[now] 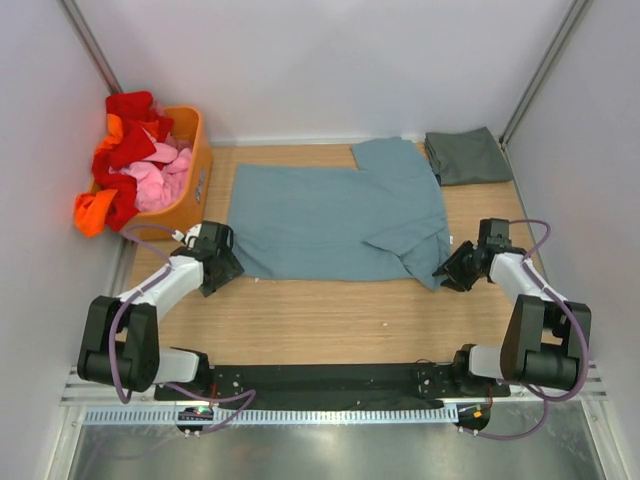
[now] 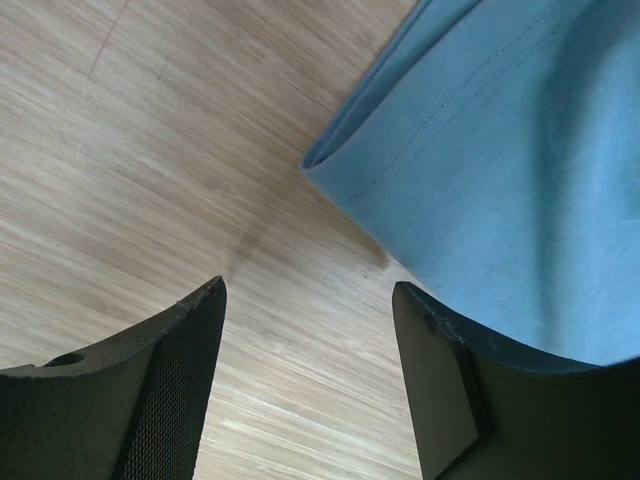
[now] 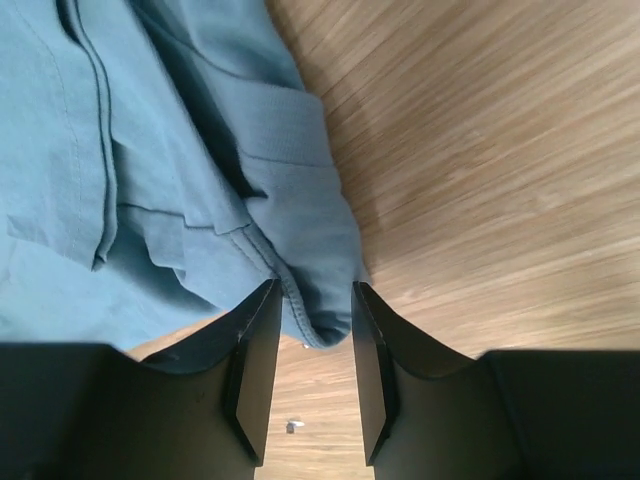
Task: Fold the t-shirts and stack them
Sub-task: Fold the tshirt
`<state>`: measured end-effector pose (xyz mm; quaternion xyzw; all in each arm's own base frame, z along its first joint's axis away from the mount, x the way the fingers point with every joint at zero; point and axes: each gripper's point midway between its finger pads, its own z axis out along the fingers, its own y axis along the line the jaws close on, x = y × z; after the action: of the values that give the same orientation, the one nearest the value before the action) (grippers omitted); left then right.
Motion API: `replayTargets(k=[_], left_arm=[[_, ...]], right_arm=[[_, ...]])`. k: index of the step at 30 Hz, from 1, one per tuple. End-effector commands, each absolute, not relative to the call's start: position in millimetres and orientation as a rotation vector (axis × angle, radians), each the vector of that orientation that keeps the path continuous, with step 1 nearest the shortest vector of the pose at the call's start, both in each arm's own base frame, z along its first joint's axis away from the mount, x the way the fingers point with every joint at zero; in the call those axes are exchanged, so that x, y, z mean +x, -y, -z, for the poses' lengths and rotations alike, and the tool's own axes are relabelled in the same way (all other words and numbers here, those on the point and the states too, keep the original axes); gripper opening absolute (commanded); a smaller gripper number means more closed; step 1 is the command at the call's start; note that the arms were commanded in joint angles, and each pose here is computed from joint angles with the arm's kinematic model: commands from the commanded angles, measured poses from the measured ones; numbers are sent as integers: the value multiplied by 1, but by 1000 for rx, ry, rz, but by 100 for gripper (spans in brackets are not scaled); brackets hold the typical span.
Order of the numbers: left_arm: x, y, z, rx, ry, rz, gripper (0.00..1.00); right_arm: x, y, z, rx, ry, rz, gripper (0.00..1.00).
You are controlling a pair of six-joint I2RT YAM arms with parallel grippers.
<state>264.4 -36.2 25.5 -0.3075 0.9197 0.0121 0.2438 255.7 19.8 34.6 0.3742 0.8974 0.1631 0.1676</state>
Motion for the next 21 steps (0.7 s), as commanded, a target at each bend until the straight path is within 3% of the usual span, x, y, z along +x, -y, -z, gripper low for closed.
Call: replayTargets(k=[1,6,12,18,21], left_arm=[[272,36,-35,-844,-2449,-2,68],[270,34,-38,-836,-2436,-5,68],[269,32,-33,-852,-2438,-23,68],[269,29,-29,-870,-2422,-41,84],[272,27,-30,-885,-2396,-37,86]], right_arm=[[261,-11,-44,1100,-2458,-470,40],[248,12,-49,1178,-2374,-380,41],[248,-8,-31,1176,-2416,-536,43],[251,-15,-20,1151,-2437,-605,47],[250,-16,-17,1144,-2447,-604,48]])
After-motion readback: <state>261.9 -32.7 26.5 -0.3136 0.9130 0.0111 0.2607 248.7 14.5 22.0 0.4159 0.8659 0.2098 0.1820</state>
